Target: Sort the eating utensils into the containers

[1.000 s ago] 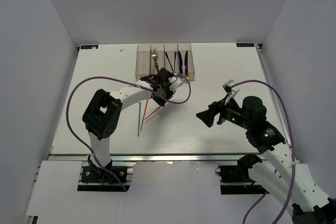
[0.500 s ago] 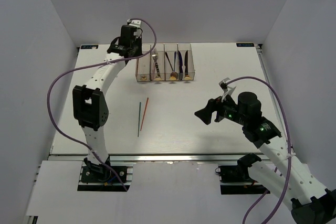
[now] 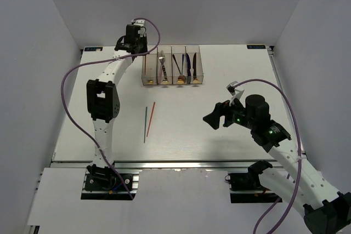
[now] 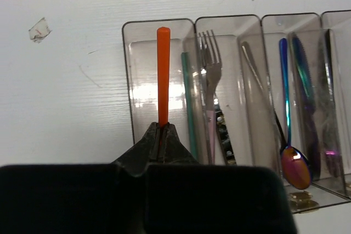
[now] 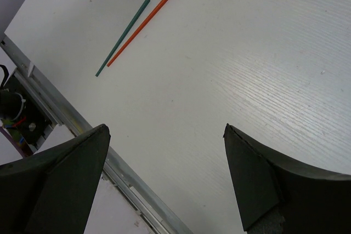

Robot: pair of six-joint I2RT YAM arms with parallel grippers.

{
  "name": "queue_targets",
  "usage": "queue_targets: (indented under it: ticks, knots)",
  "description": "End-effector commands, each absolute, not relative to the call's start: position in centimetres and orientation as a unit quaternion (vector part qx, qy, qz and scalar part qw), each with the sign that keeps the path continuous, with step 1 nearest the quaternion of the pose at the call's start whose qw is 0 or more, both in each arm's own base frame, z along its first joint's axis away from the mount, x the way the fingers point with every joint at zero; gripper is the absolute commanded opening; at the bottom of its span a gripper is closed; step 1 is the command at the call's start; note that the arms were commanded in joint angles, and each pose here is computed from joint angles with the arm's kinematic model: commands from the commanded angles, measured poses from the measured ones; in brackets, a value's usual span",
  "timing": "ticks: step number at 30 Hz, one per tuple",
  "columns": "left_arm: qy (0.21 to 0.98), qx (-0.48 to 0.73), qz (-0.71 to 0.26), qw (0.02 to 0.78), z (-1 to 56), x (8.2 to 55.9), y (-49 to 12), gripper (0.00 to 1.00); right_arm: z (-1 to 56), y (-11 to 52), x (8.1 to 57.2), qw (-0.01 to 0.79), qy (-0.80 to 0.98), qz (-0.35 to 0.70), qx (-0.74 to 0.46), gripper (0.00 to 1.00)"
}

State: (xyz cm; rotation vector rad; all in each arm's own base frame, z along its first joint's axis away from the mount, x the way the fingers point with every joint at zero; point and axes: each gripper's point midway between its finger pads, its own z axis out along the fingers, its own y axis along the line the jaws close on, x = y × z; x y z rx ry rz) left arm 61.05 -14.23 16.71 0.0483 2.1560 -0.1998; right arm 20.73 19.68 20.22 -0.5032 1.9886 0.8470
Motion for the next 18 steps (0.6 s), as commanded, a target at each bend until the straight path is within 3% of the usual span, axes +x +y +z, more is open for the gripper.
queue_targets:
  ticks: [1,11,18]
  knots:
    - [0.862,0.017,-0.103,0.495,18.6,61.7,-13.8,0.0,22.2,19.9,21.5,0.47,0.786,0.34,-0.213,0.89]
    - [0.862,0.026,-0.136,0.487,17.0,62.1,-15.1,0.0,21.5,20.1,21.8,0.461,0.793,0.338,-0.211,0.89]
    - [0.864,0.024,-0.137,0.483,16.2,62.3,-14.8,0.14,21.5,20.1,21.9,0.462,0.793,0.336,-0.212,0.89]
